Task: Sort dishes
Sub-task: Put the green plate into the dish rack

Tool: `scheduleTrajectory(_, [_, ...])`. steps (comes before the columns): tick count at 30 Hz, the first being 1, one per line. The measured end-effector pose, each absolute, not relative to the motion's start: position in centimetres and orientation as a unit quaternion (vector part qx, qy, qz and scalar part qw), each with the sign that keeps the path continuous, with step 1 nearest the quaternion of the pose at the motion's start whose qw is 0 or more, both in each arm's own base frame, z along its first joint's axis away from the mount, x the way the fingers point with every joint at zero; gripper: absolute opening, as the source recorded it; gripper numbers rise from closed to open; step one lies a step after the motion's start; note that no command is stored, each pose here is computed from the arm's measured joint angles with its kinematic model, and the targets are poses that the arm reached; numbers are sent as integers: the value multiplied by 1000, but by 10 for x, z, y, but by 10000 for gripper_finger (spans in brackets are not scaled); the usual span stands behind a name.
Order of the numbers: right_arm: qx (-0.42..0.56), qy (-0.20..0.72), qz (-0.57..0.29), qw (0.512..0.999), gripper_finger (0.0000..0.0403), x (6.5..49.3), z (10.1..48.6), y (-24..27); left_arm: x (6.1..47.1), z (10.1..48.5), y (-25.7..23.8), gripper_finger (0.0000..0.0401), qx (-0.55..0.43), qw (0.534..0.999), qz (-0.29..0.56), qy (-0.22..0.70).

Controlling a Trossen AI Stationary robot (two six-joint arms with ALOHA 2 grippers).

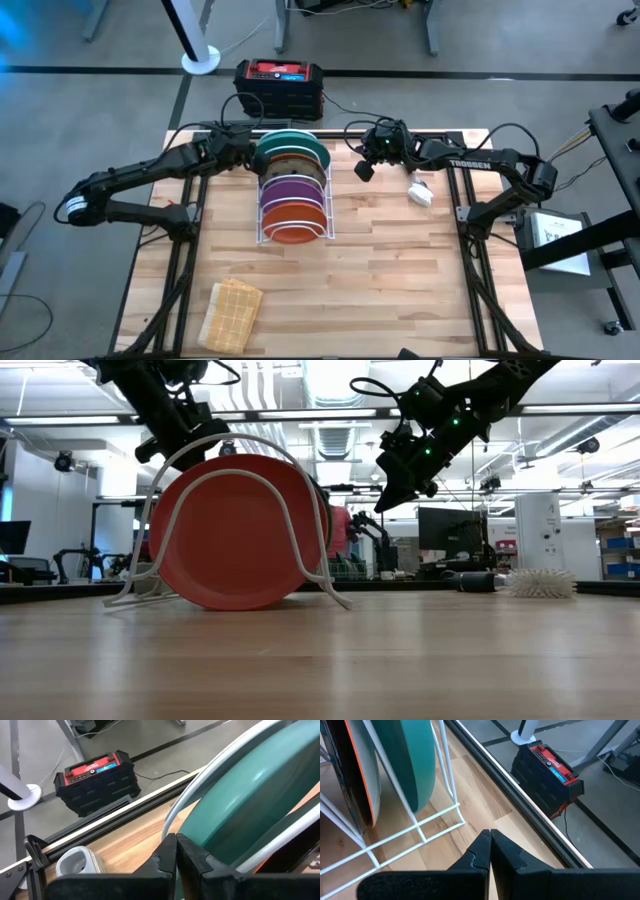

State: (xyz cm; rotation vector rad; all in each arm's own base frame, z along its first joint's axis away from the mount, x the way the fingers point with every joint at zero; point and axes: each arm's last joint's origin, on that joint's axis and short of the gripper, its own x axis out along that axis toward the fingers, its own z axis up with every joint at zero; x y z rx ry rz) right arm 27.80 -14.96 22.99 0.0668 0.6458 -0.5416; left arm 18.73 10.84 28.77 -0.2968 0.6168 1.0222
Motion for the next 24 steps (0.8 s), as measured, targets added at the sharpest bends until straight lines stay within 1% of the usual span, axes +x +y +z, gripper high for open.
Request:
scheduleTrajectory(10, [33, 313, -263, 912, 0, 278, 230, -150, 188, 287, 108, 0, -141, 818, 476, 290])
scheduleTrajectory(24, [37, 312, -263, 912, 0, 278, 230, -150, 180, 292, 106, 0, -131, 809, 497, 285])
